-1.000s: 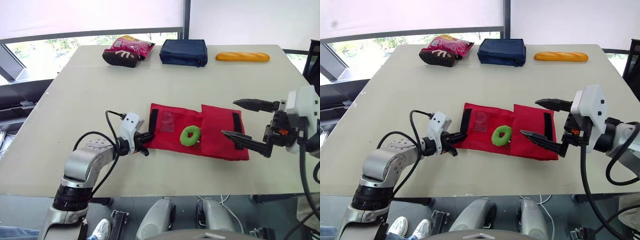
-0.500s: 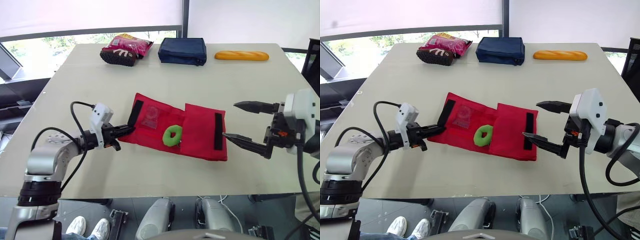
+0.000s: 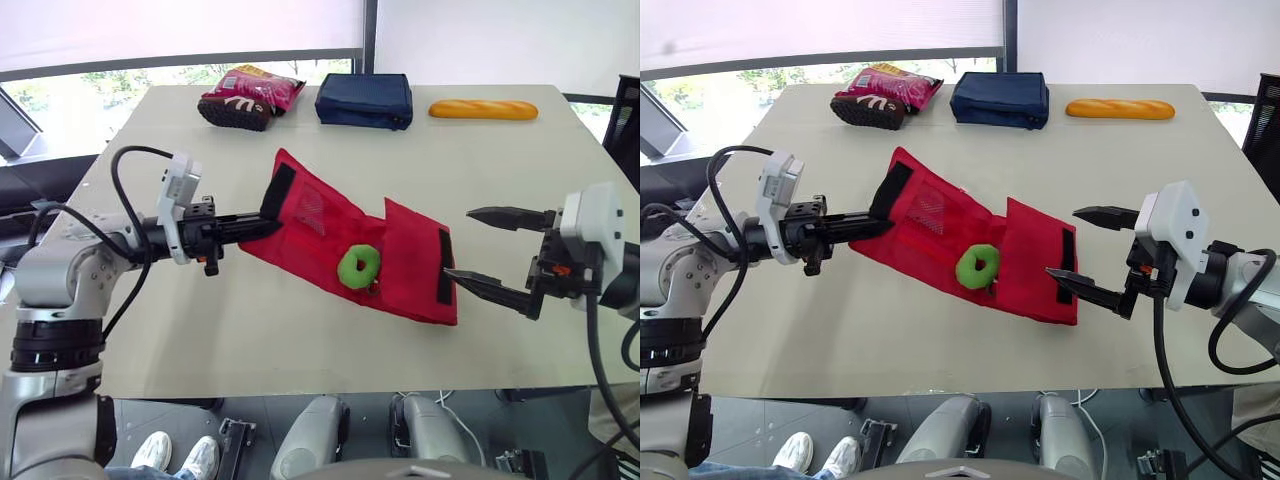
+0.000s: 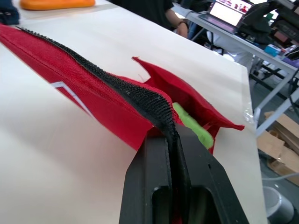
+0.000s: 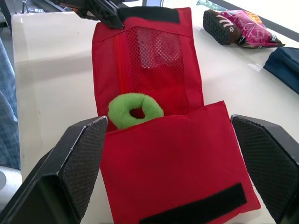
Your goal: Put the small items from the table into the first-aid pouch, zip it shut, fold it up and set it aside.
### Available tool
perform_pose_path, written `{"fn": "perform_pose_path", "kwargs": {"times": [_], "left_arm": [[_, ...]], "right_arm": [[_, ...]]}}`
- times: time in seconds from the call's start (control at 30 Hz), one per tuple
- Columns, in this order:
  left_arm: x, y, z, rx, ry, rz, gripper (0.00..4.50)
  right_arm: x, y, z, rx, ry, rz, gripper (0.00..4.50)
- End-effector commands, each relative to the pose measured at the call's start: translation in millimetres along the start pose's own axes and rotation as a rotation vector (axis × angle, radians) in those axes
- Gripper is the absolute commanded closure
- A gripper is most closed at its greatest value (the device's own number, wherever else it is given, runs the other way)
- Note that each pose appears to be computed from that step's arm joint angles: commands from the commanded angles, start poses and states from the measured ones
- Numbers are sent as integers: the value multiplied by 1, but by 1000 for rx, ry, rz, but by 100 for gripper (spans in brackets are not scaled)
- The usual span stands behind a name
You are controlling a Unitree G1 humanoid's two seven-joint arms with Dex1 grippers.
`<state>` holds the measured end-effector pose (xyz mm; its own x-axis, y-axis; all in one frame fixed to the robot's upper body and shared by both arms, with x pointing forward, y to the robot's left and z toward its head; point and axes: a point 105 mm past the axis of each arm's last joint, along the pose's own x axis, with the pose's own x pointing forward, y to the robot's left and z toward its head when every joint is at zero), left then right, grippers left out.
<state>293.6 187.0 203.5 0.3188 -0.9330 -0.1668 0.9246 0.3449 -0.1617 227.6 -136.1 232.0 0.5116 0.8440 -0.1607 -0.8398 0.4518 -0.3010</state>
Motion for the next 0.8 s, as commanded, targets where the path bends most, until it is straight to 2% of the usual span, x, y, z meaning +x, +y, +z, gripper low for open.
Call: {"fn": "perform_pose_path", "kwargs": {"times": [0.03,0.4,0.73,0.8], "left_arm": [[7,-3,7,31,1,-28,446],[21,-5,14,19,-17,-108,446],[36,-13,13,45,-16,-205,446],[39,-16,13,54,-12,-241,450]], "right_arm": [[0,3,7,-36,-18,-2,0],[-1,3,1,-31,6,-22,0],[6,-6,-35,67,11,-60,0],[14,-11,-49,40,35,-66,52]]}}
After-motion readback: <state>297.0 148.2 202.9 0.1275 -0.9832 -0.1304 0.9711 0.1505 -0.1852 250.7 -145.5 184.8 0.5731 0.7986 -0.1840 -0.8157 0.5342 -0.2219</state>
